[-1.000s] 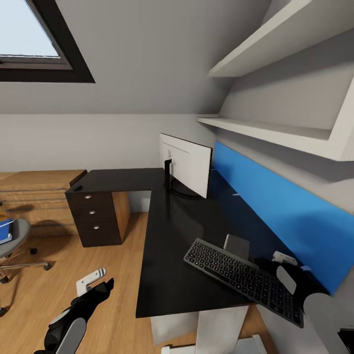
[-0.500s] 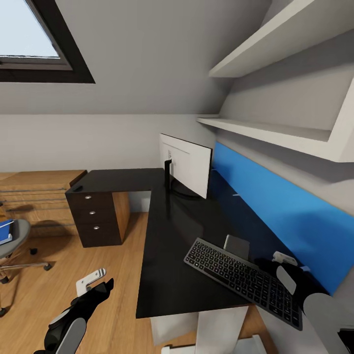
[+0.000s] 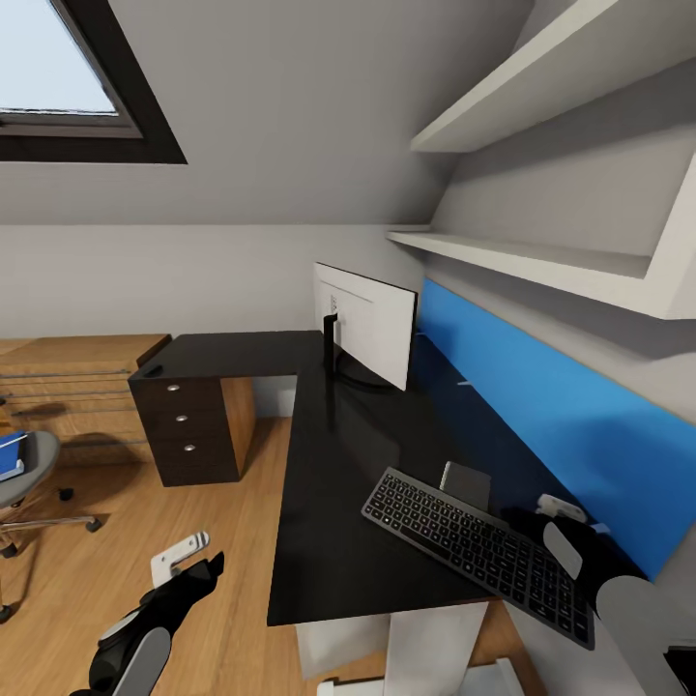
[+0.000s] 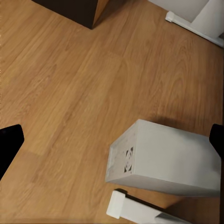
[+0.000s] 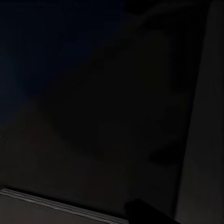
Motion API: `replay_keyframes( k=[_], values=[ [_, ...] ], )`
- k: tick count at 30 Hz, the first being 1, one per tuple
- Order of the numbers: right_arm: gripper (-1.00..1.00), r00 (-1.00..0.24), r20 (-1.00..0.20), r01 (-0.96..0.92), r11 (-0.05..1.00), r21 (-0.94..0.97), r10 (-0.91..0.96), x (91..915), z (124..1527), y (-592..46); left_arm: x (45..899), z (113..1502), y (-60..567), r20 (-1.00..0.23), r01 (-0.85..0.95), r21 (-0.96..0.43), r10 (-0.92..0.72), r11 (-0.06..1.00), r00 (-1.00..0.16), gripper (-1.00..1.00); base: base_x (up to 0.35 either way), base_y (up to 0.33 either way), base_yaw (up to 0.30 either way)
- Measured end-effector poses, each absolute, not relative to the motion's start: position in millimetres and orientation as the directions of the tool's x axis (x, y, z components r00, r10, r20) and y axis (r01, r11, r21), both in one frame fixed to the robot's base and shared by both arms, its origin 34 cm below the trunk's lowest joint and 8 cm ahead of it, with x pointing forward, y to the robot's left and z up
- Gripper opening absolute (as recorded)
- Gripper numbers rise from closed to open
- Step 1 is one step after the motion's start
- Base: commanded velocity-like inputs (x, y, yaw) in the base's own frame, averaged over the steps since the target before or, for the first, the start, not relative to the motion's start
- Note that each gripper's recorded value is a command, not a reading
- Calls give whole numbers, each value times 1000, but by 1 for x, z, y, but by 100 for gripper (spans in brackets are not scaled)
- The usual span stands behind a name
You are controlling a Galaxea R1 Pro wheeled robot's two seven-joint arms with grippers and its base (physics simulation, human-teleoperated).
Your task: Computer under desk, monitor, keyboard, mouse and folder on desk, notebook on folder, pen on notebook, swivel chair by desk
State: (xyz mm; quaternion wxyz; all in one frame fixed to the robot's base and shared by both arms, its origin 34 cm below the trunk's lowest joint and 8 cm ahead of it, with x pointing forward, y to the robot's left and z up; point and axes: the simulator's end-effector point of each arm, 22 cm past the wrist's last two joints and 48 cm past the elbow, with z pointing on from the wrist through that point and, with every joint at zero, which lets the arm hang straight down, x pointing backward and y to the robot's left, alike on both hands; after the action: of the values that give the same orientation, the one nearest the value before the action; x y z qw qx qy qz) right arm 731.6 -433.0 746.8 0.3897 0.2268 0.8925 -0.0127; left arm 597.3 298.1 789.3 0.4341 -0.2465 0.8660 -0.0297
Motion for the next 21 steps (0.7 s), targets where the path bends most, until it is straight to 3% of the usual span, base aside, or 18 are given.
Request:
replay_keyframes(
  k=[21],
  values=[
    [100, -592, -703, 420, 895, 149, 394, 731, 747, -435, 595, 783, 300, -731, -408, -255, -451, 877, -512, 100, -58, -53, 0]
  ],
)
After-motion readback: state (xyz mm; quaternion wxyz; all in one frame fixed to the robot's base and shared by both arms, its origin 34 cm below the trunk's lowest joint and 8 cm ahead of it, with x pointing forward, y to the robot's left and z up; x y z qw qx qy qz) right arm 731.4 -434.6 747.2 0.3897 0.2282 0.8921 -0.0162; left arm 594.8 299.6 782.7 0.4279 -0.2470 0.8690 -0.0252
